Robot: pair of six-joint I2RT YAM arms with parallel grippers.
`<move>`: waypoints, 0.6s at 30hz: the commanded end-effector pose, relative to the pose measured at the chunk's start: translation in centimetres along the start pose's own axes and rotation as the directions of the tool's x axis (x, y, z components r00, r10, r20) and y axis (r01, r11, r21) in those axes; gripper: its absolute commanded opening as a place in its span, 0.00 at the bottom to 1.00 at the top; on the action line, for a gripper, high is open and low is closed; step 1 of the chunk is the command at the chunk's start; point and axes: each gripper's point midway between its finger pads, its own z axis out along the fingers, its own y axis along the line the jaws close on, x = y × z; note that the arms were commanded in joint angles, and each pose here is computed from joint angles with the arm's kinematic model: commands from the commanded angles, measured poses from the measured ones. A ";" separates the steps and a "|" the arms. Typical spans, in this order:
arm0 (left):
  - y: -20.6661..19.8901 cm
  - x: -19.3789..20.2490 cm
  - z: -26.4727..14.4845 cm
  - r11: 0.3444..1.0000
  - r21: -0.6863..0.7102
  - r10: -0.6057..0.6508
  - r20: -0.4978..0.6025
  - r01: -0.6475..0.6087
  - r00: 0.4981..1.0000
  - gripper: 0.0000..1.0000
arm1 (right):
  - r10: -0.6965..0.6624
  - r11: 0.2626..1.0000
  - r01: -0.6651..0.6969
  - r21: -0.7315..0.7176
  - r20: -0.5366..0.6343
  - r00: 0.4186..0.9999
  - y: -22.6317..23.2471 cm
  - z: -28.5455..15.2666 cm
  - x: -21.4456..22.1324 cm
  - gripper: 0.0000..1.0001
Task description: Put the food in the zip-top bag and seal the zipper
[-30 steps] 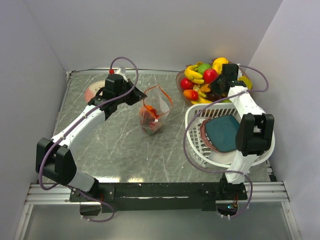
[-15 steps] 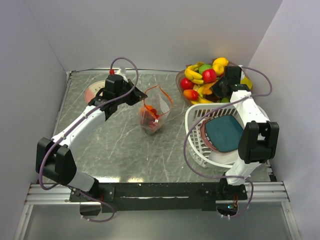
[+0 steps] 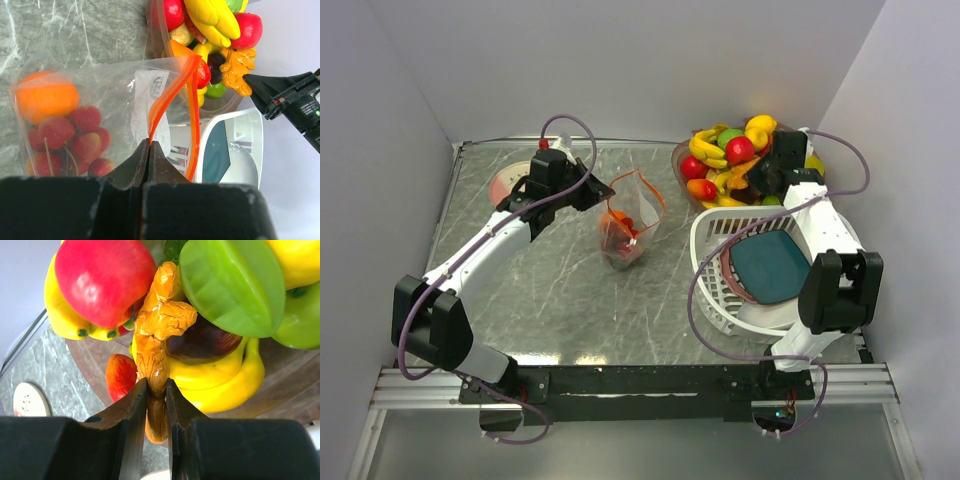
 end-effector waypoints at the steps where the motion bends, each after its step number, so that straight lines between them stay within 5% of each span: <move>1: -1.1 -0.7 0.1 0.999 0.046 0.002 0.020 -0.003 1.000 0.01 | -0.028 0.999 0.029 -0.013 0.062 0.998 0.5 -2.4 -1.6 0.11; 18: -1.1 -0.3 0.4 0.999 0.046 0.001 0.009 -0.001 1.000 0.01 | -0.067 0.998 0.066 0.010 0.067 0.996 -0.4 -3.4 -1.2 0.10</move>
